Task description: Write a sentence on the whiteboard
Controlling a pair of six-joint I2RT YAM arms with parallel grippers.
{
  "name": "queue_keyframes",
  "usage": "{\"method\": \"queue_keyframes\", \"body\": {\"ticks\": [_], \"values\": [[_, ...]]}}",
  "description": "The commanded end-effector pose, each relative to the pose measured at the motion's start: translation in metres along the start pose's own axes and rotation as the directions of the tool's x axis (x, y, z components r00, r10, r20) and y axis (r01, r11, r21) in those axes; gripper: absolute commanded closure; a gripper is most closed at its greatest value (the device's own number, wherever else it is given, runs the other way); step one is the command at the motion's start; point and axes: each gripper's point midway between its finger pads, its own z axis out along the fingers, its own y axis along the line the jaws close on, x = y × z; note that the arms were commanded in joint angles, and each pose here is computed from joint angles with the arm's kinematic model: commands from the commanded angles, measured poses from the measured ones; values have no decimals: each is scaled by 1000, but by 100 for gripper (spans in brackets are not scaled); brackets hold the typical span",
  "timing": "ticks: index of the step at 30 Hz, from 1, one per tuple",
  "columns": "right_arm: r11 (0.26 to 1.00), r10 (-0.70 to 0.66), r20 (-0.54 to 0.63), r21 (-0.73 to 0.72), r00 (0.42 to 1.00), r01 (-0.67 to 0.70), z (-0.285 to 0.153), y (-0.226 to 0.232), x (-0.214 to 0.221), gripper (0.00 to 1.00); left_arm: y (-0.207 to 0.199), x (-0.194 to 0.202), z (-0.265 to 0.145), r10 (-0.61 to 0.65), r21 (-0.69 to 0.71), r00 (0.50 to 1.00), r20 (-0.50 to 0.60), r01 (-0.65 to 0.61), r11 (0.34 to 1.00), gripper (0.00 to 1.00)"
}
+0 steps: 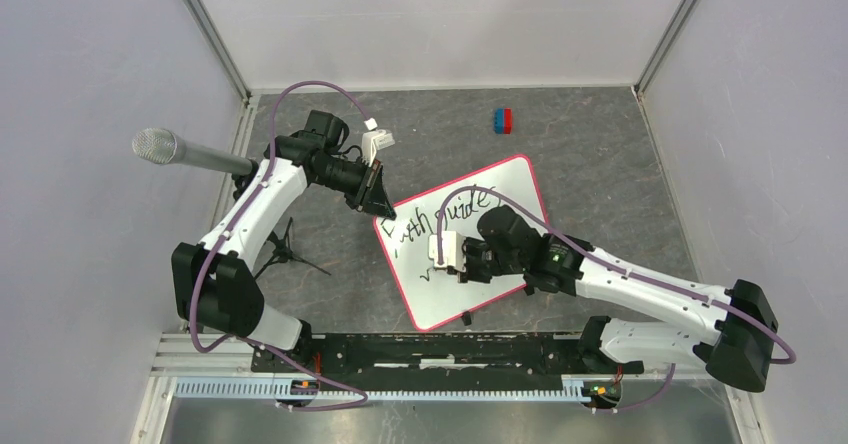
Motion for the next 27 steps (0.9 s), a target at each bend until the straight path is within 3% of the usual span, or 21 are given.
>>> {"method": "queue_keyframes", "body": {"ticks": [1,8,27], "values": [[992,-10,53,123,999,4,-12,-31,-28,100,2,-4,-2,30,-31,1000,-1,-30,999,98],[994,-11,35,109,999,7,-10,-28,-21,100,2,-3,-3,29,-32,1000,-2,-29,999,98],[991,-32,-43,-135,999,26,9,34,19,100,4,-2,-1,30,-30,1000,-8,-30,999,97]]}}
